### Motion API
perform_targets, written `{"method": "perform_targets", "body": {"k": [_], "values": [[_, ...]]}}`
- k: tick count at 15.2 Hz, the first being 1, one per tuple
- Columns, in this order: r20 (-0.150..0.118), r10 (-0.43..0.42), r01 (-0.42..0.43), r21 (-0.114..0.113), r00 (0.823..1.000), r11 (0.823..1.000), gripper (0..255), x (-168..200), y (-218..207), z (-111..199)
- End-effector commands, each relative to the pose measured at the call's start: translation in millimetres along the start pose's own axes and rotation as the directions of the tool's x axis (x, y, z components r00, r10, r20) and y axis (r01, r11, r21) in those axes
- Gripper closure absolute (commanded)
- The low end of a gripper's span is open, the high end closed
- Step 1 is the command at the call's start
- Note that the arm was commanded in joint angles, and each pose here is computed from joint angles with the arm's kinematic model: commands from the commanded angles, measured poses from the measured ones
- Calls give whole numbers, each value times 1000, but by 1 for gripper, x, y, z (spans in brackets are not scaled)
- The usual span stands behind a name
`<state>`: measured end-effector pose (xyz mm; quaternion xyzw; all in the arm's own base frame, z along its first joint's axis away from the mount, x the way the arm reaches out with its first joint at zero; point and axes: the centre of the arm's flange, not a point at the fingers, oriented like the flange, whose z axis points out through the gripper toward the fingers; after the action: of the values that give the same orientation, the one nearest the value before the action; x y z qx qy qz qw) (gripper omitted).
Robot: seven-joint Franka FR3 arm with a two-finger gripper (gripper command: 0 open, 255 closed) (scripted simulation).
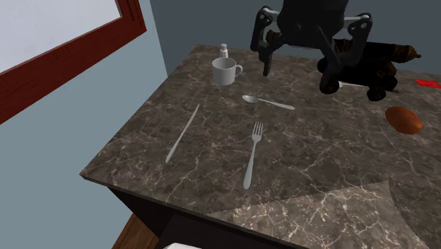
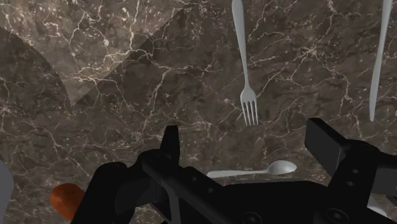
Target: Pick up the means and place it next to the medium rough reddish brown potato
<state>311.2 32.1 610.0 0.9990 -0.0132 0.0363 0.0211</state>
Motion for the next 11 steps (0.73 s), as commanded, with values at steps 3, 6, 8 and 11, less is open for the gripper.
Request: {"method": "perform_targets", "body": {"k": [3, 6, 8, 11], "values": [[9, -11, 11, 3, 1000, 1000, 0, 2, -20, 16], [23, -27, 27, 9, 999, 1000, 0, 5, -51, 40], [32, -38, 38, 13, 999, 999, 0, 6, -72, 56], [45, -55, 54, 18, 997, 998, 0, 7, -103, 80]]}}
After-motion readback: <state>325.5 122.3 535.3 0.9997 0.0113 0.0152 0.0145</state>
